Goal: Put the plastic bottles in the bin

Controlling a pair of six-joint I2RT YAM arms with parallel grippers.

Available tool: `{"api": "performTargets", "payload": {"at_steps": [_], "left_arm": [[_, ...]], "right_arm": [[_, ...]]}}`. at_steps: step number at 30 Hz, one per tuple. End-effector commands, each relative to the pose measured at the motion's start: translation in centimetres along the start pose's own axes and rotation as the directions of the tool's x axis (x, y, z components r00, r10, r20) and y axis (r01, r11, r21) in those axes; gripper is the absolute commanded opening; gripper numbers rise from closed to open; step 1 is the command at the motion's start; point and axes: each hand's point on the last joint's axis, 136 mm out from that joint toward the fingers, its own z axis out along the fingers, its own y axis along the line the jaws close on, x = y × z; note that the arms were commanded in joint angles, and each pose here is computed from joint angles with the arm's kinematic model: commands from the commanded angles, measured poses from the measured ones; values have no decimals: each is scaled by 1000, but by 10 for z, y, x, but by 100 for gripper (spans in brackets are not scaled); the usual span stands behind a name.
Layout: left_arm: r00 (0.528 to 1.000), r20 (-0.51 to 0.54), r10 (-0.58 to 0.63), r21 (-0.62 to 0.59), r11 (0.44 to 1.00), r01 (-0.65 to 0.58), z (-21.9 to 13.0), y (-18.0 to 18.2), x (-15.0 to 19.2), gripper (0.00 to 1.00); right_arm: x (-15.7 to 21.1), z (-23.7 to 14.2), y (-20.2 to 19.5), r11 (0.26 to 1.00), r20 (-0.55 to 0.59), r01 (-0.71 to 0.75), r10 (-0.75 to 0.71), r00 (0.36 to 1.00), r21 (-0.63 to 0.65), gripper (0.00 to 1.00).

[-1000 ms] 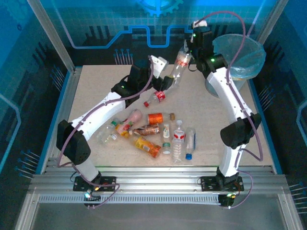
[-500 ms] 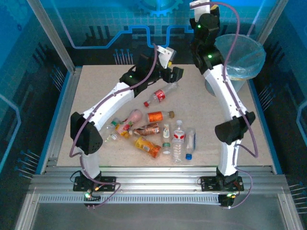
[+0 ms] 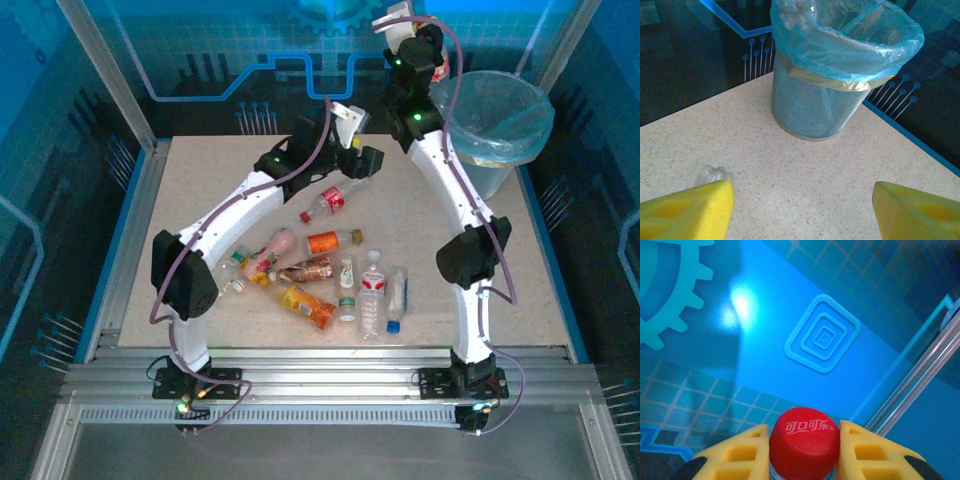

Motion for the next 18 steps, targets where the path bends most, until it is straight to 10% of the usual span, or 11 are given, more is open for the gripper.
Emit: {"api": "performTargets", "payload": {"at_steps": [1, 18], "left_arm": [[1000, -4, -5, 32, 999, 5, -8, -8, -2, 74], [999, -10, -46, 52, 998, 47, -8, -14, 3, 73]], "right_arm": [[-24, -10, -45, 991, 70, -131, 128, 989, 39, 0], [27, -36, -142, 970, 28, -231, 230, 973, 74, 0]]}}
